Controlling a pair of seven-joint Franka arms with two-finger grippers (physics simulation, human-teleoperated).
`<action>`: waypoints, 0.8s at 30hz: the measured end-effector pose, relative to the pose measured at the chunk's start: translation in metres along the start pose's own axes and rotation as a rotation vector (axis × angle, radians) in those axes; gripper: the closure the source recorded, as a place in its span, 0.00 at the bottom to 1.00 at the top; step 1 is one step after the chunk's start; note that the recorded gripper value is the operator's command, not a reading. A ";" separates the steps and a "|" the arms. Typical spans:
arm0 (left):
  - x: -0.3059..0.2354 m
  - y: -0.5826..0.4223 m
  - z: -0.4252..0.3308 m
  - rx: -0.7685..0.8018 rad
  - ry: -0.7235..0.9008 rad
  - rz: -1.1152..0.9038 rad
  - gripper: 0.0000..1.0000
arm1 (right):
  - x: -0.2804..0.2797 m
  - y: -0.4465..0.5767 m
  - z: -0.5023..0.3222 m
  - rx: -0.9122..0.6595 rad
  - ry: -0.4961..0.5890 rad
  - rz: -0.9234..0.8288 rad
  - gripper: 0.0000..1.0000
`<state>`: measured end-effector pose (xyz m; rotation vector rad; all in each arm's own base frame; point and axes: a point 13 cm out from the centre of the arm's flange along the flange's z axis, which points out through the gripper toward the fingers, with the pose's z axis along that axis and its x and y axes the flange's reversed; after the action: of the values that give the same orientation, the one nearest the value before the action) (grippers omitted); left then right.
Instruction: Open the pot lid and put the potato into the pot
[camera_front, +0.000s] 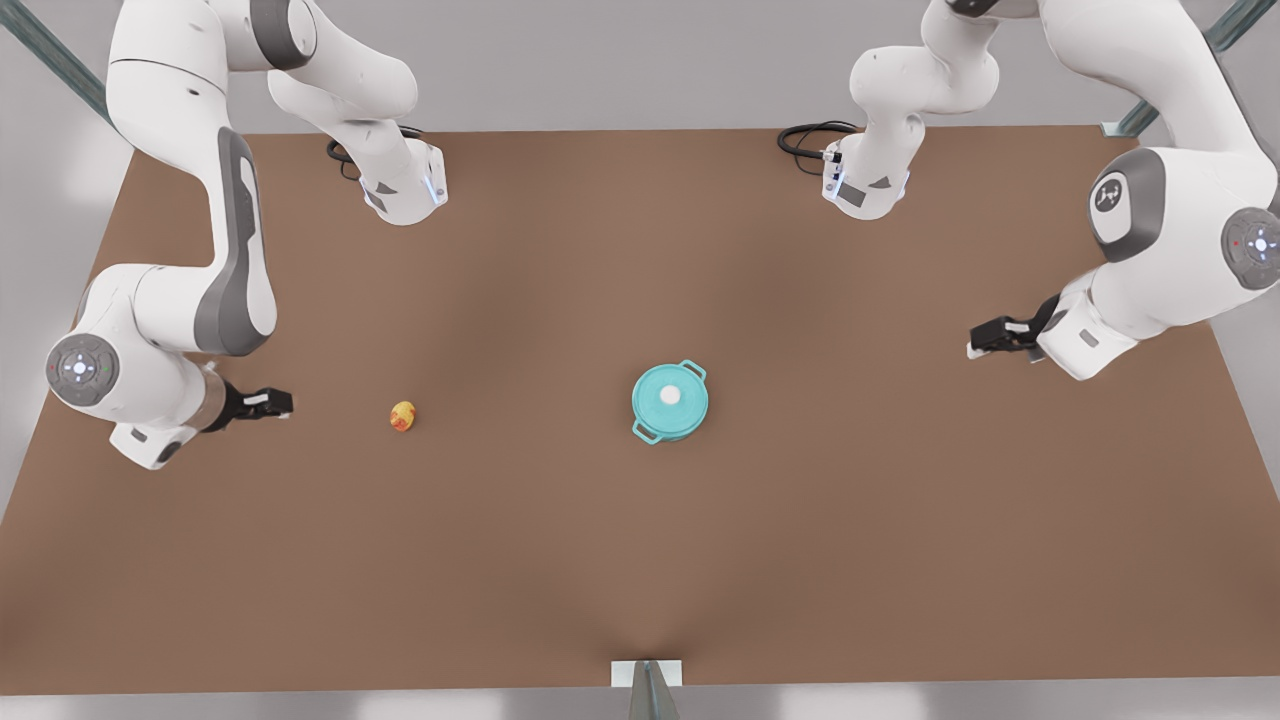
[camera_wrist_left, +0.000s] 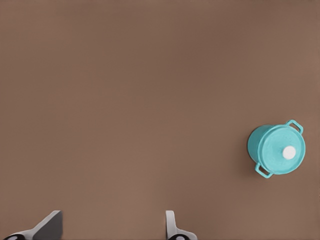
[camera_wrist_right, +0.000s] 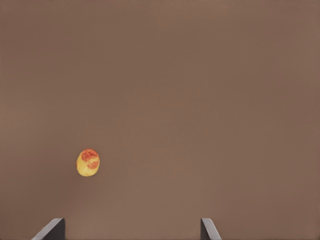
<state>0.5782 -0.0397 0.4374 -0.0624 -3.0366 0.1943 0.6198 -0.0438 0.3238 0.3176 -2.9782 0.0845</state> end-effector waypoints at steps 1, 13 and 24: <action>-0.005 -0.008 0.002 -0.001 -0.013 0.013 0.00 | -0.002 -0.001 0.000 0.003 -0.009 -0.008 0.00; 0.064 -0.380 0.247 -0.224 0.071 0.421 0.00 | 0.109 0.056 0.037 -0.033 0.008 -0.107 0.00; -0.005 -0.384 0.342 -0.190 -0.063 0.080 0.00 | 0.056 0.186 0.185 -0.063 0.081 -0.210 0.00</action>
<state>0.5353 -0.4631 0.1494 -0.1961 -3.1086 -0.0884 0.5002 0.1131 0.1422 0.6009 -2.8413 -0.0187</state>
